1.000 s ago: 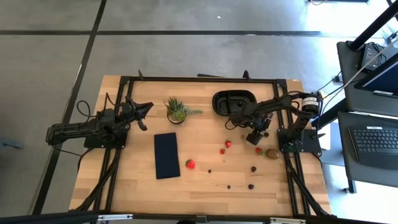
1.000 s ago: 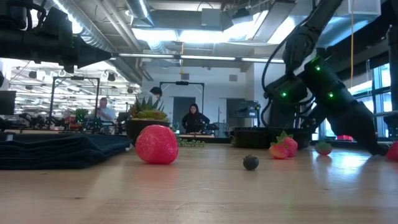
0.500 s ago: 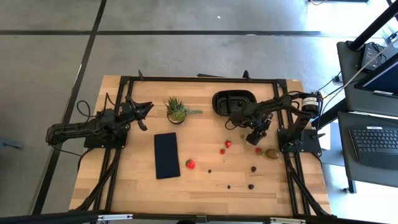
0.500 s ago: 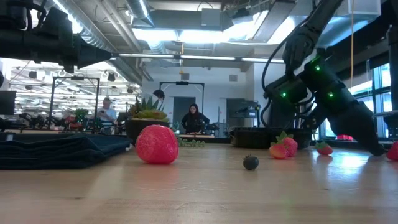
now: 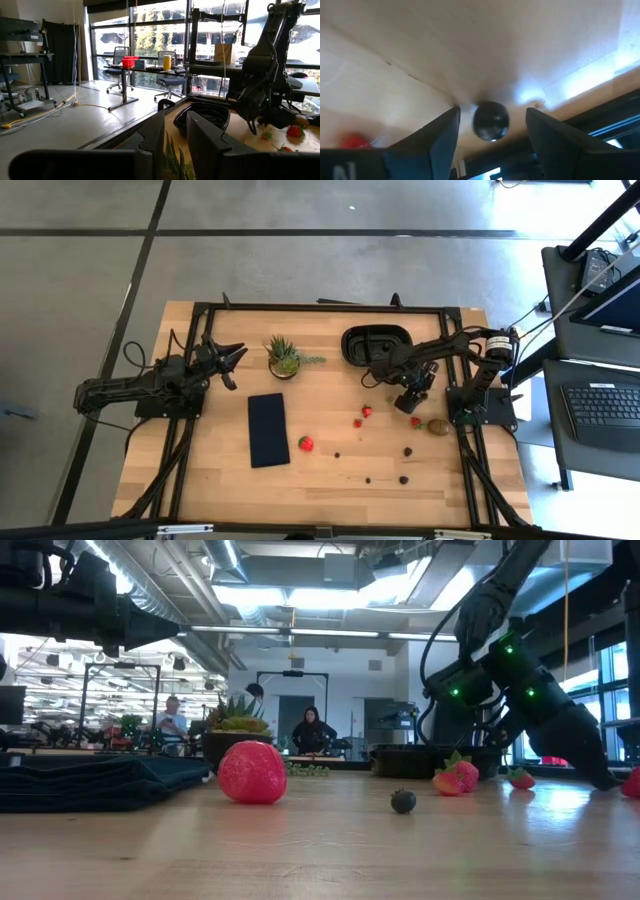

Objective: Pick and placing Produce into tupperware
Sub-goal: Put the black cherry into the black container

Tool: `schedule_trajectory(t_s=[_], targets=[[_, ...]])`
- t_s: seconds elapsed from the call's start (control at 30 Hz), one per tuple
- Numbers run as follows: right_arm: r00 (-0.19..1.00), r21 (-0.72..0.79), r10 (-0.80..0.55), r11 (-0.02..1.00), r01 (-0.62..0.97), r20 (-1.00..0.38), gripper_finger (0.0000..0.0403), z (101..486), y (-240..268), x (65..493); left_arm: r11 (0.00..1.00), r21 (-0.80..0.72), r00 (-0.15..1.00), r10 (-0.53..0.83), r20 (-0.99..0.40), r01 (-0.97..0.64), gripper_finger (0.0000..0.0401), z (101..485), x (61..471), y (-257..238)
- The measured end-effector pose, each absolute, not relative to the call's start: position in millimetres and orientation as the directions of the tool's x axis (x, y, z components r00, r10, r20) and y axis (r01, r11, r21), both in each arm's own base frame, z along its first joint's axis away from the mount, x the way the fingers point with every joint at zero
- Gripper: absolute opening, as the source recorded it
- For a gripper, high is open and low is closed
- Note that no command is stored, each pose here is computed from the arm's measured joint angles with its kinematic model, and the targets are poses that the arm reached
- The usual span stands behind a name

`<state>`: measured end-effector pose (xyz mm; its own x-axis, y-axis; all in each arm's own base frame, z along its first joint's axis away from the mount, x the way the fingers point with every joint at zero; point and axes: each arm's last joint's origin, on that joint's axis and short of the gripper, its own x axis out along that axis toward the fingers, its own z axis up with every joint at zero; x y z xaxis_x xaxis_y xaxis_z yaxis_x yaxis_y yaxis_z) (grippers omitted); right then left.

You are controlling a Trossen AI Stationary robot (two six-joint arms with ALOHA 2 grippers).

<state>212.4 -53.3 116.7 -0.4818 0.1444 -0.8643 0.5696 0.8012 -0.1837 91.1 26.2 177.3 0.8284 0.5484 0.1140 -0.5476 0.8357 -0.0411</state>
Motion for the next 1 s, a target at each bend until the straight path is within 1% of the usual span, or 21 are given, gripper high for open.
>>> schedule_trajectory(t_s=[0.13,0.6,1.0], targets=[[-0.482,-0.174,0.157,0.802,0.572,-0.862,0.0216,114.5,-52.3,210.0,0.836,-0.041,0.828,0.549,0.114,-0.548,0.0075,177.2,91.1,26.2],[-0.501,-0.174,0.175,0.800,0.574,-0.847,0.0143,107.4,-49.3,200.5,0.836,-0.041,0.828,0.548,0.115,-0.548,0.0043,177.4,91.0,26.2],[-0.493,-0.169,0.176,0.799,0.577,-0.852,0.0120,106.8,-49.4,201.3,0.836,-0.041,0.828,0.548,0.114,-0.548,0.0021,177.4,91.1,26.2]])
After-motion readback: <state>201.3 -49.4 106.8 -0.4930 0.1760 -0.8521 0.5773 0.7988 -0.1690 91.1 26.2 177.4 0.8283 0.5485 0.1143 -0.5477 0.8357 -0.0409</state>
